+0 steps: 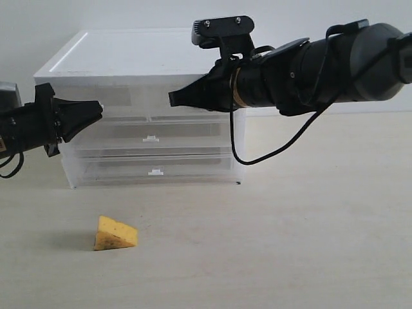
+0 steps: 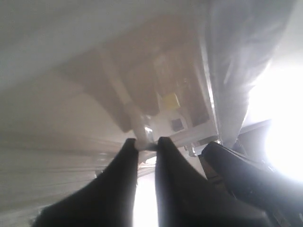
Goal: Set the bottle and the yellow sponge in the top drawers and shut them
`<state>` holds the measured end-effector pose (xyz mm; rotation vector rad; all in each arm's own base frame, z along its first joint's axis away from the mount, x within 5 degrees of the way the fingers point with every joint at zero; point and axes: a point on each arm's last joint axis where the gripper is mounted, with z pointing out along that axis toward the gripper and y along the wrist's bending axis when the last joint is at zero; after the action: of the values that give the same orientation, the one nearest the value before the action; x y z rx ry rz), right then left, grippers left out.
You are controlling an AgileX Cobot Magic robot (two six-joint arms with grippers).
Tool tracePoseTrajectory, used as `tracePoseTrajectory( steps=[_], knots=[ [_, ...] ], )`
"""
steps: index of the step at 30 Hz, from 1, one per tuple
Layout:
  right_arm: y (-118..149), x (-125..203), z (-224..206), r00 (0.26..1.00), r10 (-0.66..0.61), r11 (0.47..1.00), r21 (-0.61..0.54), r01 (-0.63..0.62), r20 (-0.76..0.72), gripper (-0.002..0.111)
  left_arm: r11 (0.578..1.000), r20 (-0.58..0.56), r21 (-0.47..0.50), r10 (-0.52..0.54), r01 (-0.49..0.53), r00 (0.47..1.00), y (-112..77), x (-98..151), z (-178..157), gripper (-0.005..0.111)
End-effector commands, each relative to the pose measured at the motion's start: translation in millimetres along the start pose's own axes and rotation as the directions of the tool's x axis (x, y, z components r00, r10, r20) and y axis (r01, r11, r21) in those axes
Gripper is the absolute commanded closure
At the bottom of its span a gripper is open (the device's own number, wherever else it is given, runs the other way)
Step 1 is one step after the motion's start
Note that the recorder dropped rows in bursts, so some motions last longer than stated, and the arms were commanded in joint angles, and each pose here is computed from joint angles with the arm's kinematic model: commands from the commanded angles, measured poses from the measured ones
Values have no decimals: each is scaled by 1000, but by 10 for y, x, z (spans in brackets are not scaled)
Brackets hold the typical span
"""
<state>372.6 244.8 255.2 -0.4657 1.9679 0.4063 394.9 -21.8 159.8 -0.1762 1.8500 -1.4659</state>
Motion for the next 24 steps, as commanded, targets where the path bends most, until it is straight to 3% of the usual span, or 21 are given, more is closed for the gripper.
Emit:
tracePoseTrajectory(
  steps=[1, 6, 10, 12, 16, 24],
  knots=[
    [51, -98, -32, 1000, -12, 999, -49, 13, 20, 108, 999, -27, 15, 37, -37, 999, -30, 12, 10, 103],
    [151, -70, -42, 1000, -8, 987, -159, 6, -10, 108, 999, -22, 15, 35, -35, 999, -31, 7, 10, 103],
    [146, -31, -39, 1000, 4, 988, -156, -8, -23, 108, 1000, 0, 17, -4, 4, 1000, -33, -13, 10, 101],
    [151, -29, -40, 1000, 1, 987, -162, -5, -25, 108, 1000, 2, 17, 11, -11, 1000, -33, -15, 10, 95],
    [148, -30, -39, 1000, 1, 987, -158, -5, -24, 108, 999, -9, 15, 32, -32, 999, -28, 4, 7, 103],
    [93, -46, -32, 1000, -2, 995, -98, 2, -6, 108, 1000, -86, -16, 10, -12, 996, 44, 237, -56, 103]
  ],
)
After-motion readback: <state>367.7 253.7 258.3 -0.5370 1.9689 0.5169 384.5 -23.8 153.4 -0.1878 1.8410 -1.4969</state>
